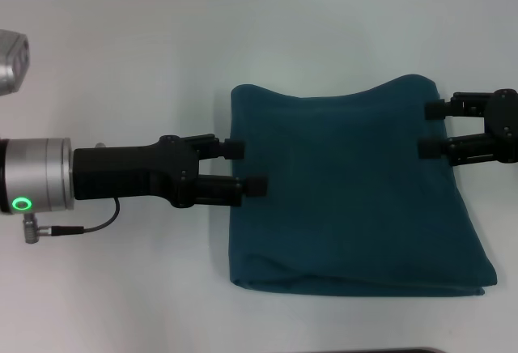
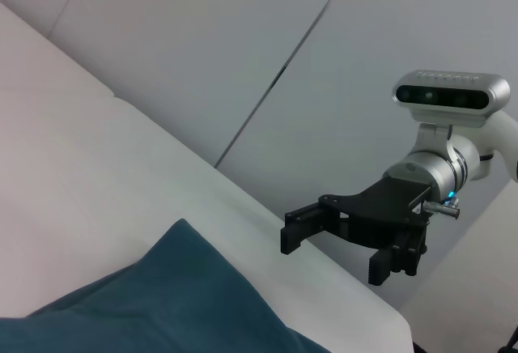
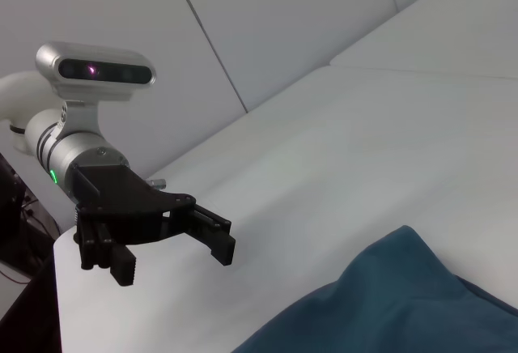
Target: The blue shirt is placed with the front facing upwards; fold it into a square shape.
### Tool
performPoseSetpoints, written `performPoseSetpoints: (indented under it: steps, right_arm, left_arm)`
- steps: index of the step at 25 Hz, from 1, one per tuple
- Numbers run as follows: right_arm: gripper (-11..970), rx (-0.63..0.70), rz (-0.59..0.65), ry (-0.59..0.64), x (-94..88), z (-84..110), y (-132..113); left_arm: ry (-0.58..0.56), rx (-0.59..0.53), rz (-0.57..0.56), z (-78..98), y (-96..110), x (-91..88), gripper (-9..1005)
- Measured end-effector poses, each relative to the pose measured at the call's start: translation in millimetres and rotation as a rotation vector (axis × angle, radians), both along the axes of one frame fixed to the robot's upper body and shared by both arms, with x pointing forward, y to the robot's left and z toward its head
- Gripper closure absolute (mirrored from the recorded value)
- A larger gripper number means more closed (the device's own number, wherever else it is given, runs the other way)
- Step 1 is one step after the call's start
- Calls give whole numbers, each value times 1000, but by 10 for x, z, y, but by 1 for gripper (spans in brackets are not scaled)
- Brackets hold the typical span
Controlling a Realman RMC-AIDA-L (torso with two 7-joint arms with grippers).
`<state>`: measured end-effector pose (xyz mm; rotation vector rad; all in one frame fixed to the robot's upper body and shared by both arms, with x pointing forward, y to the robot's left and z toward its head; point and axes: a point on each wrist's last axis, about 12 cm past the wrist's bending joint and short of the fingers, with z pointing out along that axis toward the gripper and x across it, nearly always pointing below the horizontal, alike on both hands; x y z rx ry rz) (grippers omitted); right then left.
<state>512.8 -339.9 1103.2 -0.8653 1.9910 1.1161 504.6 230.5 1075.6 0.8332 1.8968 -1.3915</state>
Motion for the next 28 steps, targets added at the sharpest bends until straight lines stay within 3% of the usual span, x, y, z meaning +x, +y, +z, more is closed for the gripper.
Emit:
performPoseSetpoints:
  steps: [28]
  right_arm:
    - [43,5,-1,-4,22,9,22]
  left_arm:
    - [-2,0,-3,7,-3,6,77]
